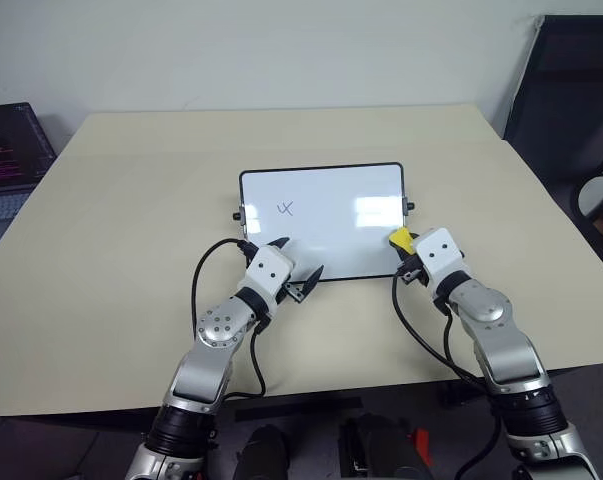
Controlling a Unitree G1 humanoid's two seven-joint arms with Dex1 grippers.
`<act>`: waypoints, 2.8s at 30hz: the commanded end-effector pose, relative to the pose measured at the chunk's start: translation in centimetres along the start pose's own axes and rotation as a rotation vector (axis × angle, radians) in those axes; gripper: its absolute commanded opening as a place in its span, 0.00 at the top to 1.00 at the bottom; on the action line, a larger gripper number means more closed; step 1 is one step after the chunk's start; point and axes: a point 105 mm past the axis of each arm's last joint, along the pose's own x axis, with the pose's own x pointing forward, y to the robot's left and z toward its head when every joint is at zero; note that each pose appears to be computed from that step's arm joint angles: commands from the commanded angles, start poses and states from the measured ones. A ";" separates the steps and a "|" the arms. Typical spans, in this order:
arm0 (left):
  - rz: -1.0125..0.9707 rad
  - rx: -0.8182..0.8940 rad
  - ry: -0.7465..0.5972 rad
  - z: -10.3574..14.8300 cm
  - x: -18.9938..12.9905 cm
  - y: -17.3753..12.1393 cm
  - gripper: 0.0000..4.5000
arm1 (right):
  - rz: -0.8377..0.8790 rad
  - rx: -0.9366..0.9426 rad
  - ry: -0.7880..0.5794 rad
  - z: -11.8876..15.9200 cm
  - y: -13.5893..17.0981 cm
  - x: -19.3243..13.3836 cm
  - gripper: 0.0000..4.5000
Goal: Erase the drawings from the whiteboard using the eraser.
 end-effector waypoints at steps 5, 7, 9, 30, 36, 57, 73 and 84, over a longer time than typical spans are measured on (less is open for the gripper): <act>0.201 0.084 -0.017 1.4 -0.9 2.3 0.00 | -0.036 -0.010 -0.086 1.8 -0.5 -0.4 0.75; 0.263 0.074 0.009 1.0 -1.5 2.9 0.00 | -0.039 -0.011 -0.088 1.8 -0.6 -0.4 0.75; 0.299 0.079 0.030 0.7 -2.0 3.1 0.00 | -0.040 -0.012 -0.094 1.9 -0.6 -0.3 0.75; 0.358 0.085 0.039 0.4 -1.8 4.5 0.00 | 0.180 0.033 -0.447 14.0 7.2 6.6 0.75; 0.366 0.093 0.035 0.5 -1.7 4.9 0.00 | 0.236 0.038 -0.456 15.9 9.3 8.5 0.75; 0.365 0.091 0.045 0.4 -1.8 4.9 0.00 | 0.281 -0.062 -0.315 14.3 10.8 9.5 0.75; 0.393 0.090 0.051 0.5 -2.1 5.2 0.00 | 0.302 -0.053 -0.251 14.5 11.9 11.6 0.75; 0.369 0.080 0.043 0.5 -1.5 4.9 0.00 | 0.255 -0.138 -0.087 7.0 8.5 9.9 0.75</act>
